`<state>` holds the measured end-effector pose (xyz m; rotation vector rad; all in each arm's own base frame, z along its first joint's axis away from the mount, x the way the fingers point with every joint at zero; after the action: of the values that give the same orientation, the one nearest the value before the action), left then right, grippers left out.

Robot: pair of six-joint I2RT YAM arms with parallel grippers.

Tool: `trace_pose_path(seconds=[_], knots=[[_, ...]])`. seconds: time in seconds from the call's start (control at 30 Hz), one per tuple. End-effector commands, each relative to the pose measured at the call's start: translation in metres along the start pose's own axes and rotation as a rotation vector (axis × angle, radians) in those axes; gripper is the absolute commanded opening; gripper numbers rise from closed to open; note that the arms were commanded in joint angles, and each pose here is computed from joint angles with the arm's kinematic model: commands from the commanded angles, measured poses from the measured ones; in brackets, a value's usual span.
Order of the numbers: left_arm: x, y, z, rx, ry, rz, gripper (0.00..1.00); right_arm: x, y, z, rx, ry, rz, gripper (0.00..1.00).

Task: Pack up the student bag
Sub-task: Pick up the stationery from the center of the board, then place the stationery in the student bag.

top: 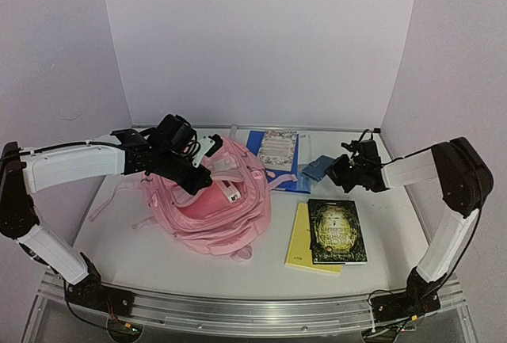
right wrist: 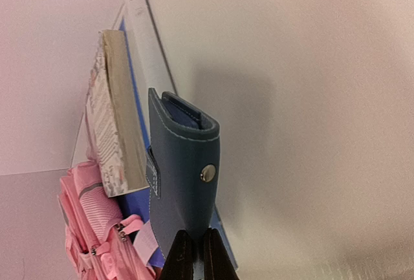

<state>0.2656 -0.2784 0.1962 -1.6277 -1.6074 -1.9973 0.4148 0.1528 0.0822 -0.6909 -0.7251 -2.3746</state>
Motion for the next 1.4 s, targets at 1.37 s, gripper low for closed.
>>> trace_pose_path(seconds=[1.37], knots=[[0.034, 0.035, -0.033, 0.003, -0.204, -0.141, 0.0, 0.096, -0.275, 0.189, 0.321, 0.405, 0.708, 0.0]])
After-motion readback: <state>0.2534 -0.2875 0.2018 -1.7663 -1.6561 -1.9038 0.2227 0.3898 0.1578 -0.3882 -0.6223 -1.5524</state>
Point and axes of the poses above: each gripper's point midway between its finger pads, its own x axis back along the fingers, its own z axis along the line the jaws close on, y = z × x, the point moved 4 cm from there along x, back along the fingers, and after that the axes turned 5 degrees about x, right-handed, at the moved point
